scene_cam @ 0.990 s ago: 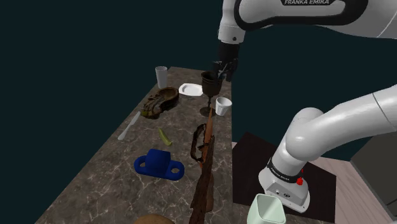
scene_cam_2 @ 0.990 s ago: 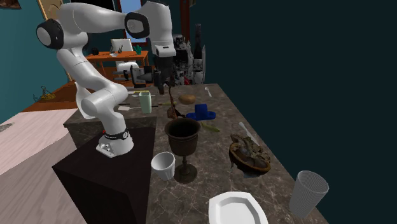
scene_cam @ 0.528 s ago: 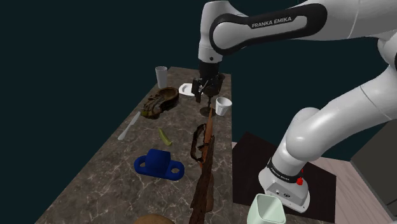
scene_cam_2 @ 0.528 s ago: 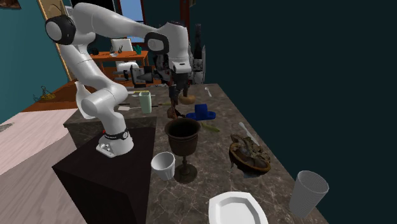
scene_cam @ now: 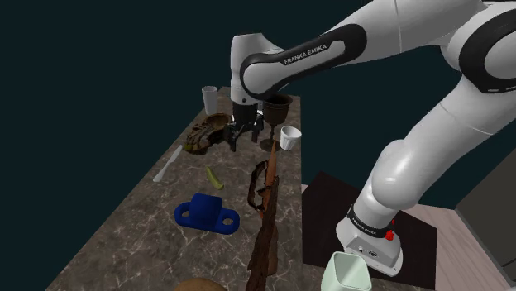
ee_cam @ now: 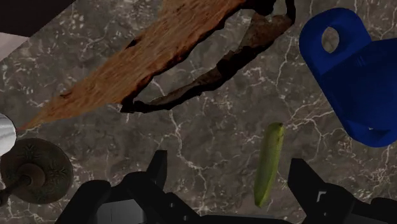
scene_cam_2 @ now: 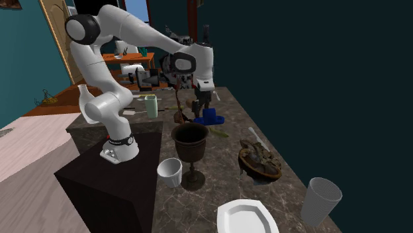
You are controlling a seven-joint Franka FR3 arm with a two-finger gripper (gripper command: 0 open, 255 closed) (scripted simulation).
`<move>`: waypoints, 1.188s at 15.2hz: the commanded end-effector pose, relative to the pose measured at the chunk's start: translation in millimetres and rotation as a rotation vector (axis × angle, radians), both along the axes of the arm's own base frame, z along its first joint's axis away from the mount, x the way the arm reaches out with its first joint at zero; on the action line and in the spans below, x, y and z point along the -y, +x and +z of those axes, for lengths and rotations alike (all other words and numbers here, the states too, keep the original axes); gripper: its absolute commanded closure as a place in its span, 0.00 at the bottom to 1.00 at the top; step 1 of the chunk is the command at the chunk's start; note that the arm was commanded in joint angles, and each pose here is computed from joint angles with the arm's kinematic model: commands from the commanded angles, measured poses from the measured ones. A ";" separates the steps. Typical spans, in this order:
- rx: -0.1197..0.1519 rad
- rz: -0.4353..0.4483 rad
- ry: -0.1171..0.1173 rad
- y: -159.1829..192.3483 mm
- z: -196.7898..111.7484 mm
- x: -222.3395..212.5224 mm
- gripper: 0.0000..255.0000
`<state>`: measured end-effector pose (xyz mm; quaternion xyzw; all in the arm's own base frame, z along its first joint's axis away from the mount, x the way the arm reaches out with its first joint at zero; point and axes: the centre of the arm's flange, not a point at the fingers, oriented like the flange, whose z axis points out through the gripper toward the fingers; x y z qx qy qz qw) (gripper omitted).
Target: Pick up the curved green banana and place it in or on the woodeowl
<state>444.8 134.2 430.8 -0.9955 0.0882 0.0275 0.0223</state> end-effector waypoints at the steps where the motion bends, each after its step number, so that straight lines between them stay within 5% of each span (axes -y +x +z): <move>1: -0.006 -0.016 0.003 13.8 -22.7 -13.6 0.00; 11: -0.040 -0.091 0.012 82.6 -119.2 -73.9 0.00; 18: -0.040 -0.091 0.012 79.4 -155.9 -76.4 0.00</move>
